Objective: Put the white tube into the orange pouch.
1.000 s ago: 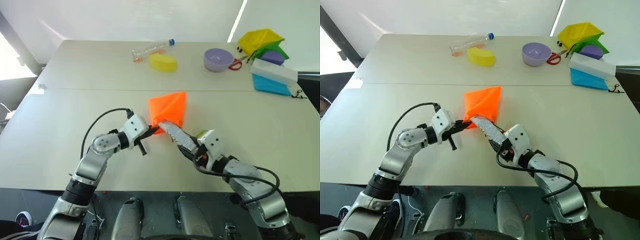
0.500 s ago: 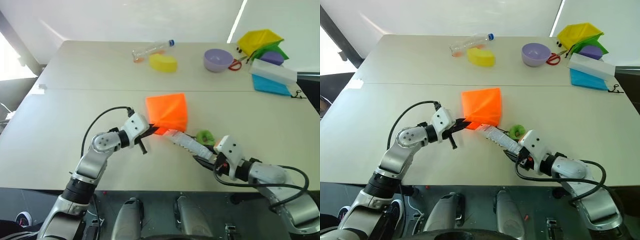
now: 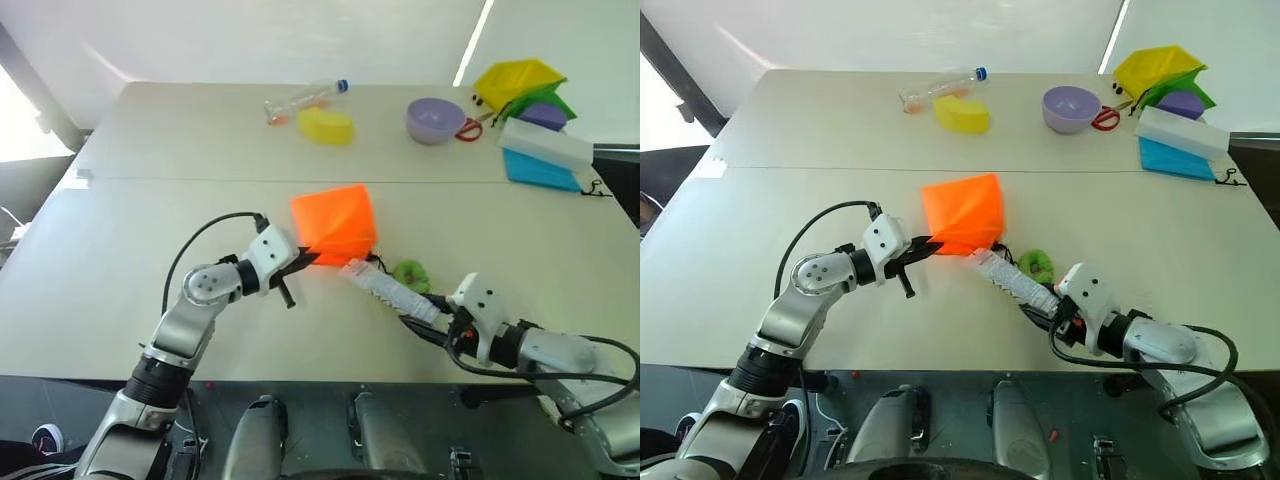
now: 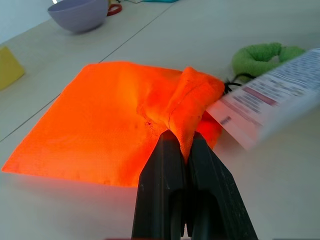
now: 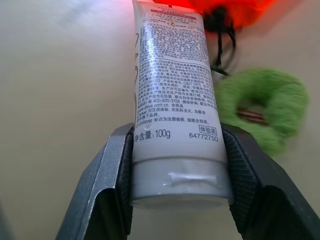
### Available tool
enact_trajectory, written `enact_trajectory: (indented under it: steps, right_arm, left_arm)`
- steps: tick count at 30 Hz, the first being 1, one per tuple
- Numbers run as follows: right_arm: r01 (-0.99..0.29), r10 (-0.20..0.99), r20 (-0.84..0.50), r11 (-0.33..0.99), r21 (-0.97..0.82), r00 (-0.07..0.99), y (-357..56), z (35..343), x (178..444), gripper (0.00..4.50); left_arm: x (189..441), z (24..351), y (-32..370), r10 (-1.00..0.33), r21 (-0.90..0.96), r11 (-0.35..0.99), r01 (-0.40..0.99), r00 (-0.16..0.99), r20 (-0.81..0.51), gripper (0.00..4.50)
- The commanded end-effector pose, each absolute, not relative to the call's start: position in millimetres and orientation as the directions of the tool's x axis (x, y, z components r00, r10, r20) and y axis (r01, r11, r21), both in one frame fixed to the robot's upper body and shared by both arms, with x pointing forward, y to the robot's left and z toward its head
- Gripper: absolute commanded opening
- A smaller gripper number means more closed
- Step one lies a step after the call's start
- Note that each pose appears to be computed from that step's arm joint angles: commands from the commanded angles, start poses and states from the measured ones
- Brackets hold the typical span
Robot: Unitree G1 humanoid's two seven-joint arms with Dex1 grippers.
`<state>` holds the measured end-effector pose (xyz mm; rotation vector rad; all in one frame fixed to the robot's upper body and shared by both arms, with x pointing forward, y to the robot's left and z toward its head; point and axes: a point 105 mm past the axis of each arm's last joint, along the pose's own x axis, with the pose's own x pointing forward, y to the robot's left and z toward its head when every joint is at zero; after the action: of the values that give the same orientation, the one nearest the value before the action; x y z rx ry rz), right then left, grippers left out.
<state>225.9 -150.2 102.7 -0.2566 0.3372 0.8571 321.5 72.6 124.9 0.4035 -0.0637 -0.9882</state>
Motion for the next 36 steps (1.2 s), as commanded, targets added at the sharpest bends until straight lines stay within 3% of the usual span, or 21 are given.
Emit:
enact_trajectory:
  steps: [1,10,19,29,36]
  right_arm:
    - [-0.786,0.731,-0.318,0.612,-0.086,0.604,-127,114,225,1.83]
    - [-0.634,0.586,-0.265,0.757,-0.157,0.766,-125,104,263,1.83]
    - [-0.647,0.607,-0.251,0.752,-0.126,0.754,-109,102,259,1.83]
    - [-0.506,0.477,-0.223,0.857,-0.095,0.85,-102,97,285,1.83]
    - [-0.513,0.491,-0.2,0.856,-0.07,0.848,-94,103,285,1.83]
  left_arm:
    - [321,142,72,-0.831,0.387,0.485,0.784,0.551,-0.074,0.0]
    - [317,138,71,-0.841,0.381,0.46,0.802,0.531,-0.103,0.0]
    - [317,137,69,-0.843,0.372,0.457,0.808,0.527,-0.109,0.0]
    - [315,136,65,-0.845,0.347,0.468,0.813,0.526,-0.094,0.0]
    - [312,130,66,-0.845,0.338,0.464,0.819,0.524,-0.108,0.0]
